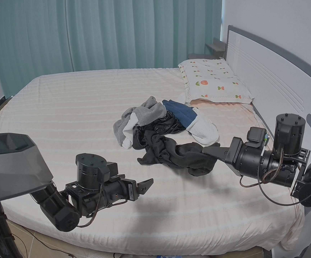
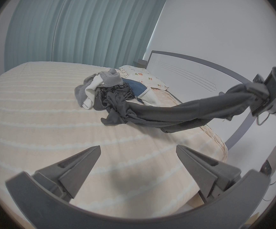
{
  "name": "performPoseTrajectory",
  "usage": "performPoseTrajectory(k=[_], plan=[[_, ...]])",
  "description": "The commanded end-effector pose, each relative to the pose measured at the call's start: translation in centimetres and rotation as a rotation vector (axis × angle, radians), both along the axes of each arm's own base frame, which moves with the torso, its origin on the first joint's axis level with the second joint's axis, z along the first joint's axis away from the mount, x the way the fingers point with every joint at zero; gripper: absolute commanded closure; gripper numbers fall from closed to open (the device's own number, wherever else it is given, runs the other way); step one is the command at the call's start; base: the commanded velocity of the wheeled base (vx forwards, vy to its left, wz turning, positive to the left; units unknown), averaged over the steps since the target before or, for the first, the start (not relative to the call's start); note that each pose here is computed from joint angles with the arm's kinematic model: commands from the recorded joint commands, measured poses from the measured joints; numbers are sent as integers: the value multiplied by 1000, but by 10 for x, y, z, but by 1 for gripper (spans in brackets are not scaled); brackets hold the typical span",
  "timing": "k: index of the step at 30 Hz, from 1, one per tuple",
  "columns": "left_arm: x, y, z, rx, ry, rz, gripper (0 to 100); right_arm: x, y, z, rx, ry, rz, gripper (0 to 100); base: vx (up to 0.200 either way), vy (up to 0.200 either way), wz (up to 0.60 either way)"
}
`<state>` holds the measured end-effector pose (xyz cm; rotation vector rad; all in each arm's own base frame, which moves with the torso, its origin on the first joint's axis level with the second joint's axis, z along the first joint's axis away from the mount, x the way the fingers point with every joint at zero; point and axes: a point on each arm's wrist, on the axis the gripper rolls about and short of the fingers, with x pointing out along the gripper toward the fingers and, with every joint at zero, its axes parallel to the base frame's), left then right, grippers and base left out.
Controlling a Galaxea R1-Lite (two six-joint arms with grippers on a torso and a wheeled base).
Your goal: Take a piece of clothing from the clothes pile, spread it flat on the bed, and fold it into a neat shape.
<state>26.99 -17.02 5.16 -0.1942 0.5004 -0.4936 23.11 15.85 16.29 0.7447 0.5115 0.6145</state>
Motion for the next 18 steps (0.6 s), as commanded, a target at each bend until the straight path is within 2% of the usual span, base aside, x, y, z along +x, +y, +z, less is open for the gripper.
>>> performPoseTrajectory(k=[1,4,14,18], plan=[[14,-24,-17,-12,3,-9,0,-1,14,30,35,-58,25,100,0,0,0],[18,-31,-19,-15,-7,-8,0,0,17,38,42,-76,10,100,0,0,0],[37,-59,-17,-38,-84,27,0,-10,28,57,73,-126,40,100,0,0,0],[52,-76,-24,-34,-122,82,0,-17,30,62,79,-138,59,100,0,0,0]])
